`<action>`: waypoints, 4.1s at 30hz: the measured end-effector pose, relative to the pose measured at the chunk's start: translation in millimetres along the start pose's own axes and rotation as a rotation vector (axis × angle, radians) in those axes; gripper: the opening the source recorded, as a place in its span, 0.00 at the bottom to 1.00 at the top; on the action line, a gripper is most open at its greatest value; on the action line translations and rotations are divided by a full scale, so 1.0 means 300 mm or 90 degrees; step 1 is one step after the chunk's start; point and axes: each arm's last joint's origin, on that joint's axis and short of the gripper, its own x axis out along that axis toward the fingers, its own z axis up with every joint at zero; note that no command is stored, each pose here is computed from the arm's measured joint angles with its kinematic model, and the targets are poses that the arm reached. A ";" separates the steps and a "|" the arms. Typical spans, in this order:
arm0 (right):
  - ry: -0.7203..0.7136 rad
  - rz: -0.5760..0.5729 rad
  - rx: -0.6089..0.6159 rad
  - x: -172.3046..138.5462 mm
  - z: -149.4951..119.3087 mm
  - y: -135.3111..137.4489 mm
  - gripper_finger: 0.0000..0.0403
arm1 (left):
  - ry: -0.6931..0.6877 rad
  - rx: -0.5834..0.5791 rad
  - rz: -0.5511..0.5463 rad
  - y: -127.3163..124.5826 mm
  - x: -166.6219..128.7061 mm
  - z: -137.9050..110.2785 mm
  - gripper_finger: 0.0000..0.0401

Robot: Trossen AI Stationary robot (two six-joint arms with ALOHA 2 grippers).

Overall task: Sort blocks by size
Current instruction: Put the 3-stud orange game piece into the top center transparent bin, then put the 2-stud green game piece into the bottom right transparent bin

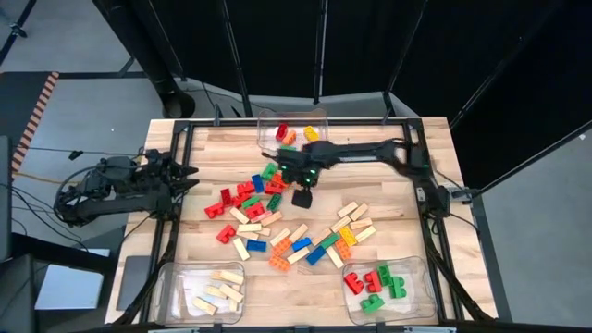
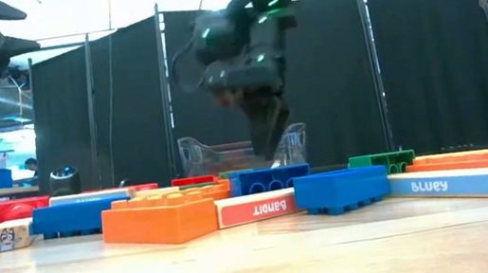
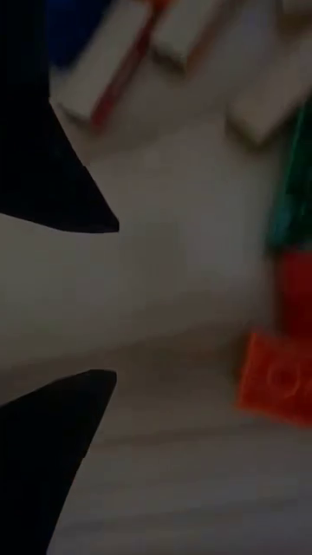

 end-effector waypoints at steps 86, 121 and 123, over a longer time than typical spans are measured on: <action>-0.601 -0.175 0.305 -0.155 -0.064 -0.235 0.72 | -0.004 -0.016 0.096 0.021 -0.002 -0.013 0.61; -0.549 -0.189 0.167 0.177 0.317 0.100 0.53 | 0.006 -0.013 0.101 0.024 -0.002 -0.018 0.61; -0.518 -0.227 0.193 0.192 0.303 0.078 0.51 | 0.010 -0.012 0.104 0.025 -0.002 -0.020 0.61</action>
